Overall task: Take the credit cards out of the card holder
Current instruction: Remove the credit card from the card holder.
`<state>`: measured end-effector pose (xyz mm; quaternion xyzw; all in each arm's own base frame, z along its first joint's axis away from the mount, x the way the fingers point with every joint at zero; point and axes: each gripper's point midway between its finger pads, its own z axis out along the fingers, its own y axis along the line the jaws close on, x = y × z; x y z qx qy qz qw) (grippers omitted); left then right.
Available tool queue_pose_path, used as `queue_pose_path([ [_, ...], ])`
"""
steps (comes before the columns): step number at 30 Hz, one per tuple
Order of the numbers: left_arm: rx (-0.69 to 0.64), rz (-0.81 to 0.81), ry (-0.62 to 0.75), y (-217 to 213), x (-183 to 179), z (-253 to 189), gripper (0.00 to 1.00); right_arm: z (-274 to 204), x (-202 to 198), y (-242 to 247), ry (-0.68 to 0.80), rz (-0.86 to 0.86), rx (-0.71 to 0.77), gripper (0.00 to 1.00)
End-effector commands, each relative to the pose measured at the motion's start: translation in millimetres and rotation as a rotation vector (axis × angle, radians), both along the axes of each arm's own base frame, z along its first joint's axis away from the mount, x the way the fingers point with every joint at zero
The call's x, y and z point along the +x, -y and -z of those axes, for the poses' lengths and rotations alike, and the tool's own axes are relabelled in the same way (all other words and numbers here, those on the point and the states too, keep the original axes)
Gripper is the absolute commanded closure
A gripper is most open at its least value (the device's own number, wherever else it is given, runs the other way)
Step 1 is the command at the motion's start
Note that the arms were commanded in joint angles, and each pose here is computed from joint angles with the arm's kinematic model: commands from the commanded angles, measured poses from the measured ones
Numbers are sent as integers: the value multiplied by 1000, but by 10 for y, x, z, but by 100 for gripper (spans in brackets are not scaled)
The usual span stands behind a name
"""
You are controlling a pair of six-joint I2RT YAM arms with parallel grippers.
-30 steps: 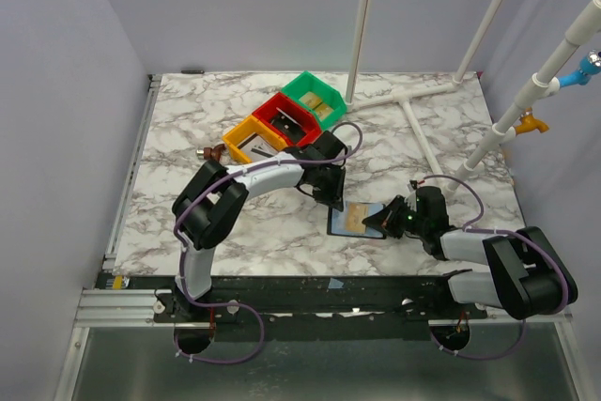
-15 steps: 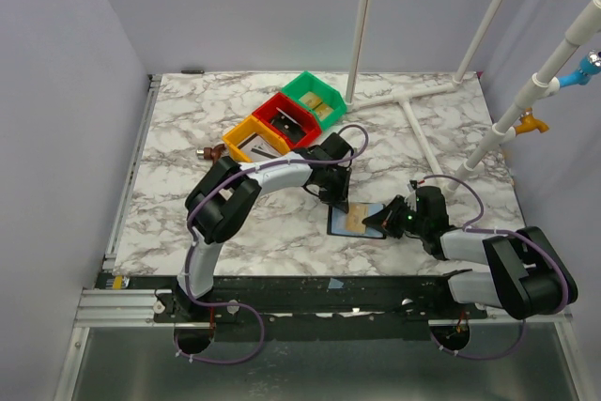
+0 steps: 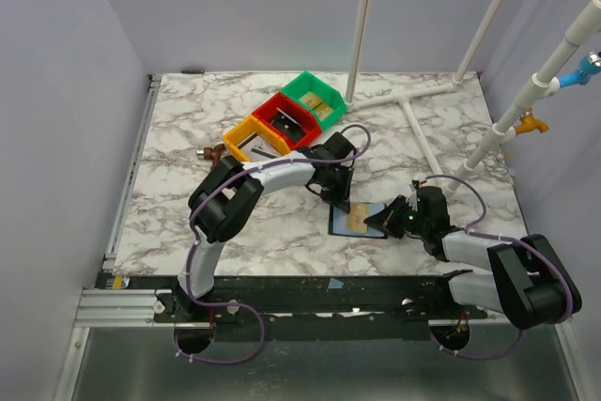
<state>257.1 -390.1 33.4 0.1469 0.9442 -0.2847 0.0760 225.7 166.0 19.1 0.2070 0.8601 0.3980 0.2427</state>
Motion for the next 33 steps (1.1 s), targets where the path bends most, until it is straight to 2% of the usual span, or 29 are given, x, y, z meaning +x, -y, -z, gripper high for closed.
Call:
queue_pose_path([
  [1,163,-33,-9,-342,26,359,100,121,-2,137,-27,49,-73,99],
  [16,204,-65,-20,-642,82,491,100,93,11,189,-22,75,-96,99],
  [33,188,-71,-19,-640,96,472,100,-153,81,354,12,133,-184,99],
])
